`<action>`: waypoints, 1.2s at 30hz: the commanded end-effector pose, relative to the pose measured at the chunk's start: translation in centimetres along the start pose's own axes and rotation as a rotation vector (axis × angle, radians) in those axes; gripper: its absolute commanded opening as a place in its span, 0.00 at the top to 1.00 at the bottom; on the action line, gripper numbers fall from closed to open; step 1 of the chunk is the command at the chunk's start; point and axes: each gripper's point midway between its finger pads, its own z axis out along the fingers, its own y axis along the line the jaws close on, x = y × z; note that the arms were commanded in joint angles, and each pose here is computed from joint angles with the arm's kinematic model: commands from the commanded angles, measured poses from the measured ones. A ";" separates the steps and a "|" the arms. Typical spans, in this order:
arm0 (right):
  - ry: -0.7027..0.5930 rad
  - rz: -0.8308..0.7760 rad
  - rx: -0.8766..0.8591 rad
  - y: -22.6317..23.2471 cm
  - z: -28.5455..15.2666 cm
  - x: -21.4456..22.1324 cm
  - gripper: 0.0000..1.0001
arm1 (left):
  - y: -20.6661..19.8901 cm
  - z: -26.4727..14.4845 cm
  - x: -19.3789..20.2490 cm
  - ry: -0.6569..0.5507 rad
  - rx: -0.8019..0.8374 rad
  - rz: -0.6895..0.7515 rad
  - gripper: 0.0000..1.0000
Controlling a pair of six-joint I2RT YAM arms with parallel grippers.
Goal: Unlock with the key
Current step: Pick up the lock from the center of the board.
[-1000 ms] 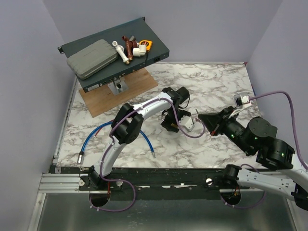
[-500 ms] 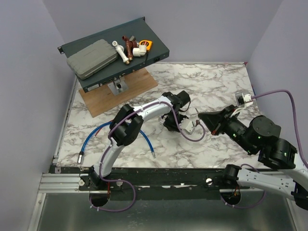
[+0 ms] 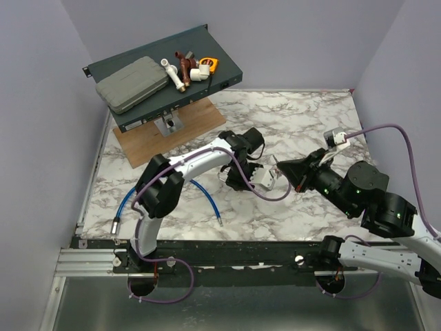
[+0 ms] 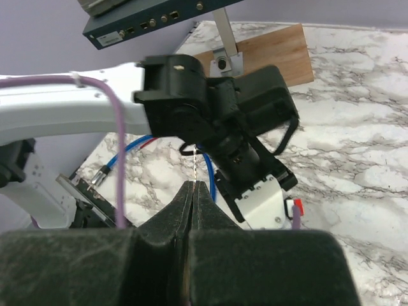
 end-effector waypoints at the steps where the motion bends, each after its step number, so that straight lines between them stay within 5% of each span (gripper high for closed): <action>1: -0.038 -0.019 0.025 -0.1 0.0 -1.8 0.99 | -0.7 -6.5 -2.6 -0.118 -0.122 0.009 1.00; 14: -0.016 -0.024 0.008 0.7 0.8 -1.7 0.99 | -7.2 -14.3 0.1 -0.208 -0.344 0.019 1.00; 24: 0.055 -0.083 -0.144 3.9 3.2 0.7 0.99 | -12.9 -25.4 -5.5 -0.428 -0.748 0.518 1.00; 36: 0.116 -0.146 -0.346 6.9 2.5 2.3 0.99 | -16.3 -28.4 -7.6 -0.484 -0.972 0.825 1.00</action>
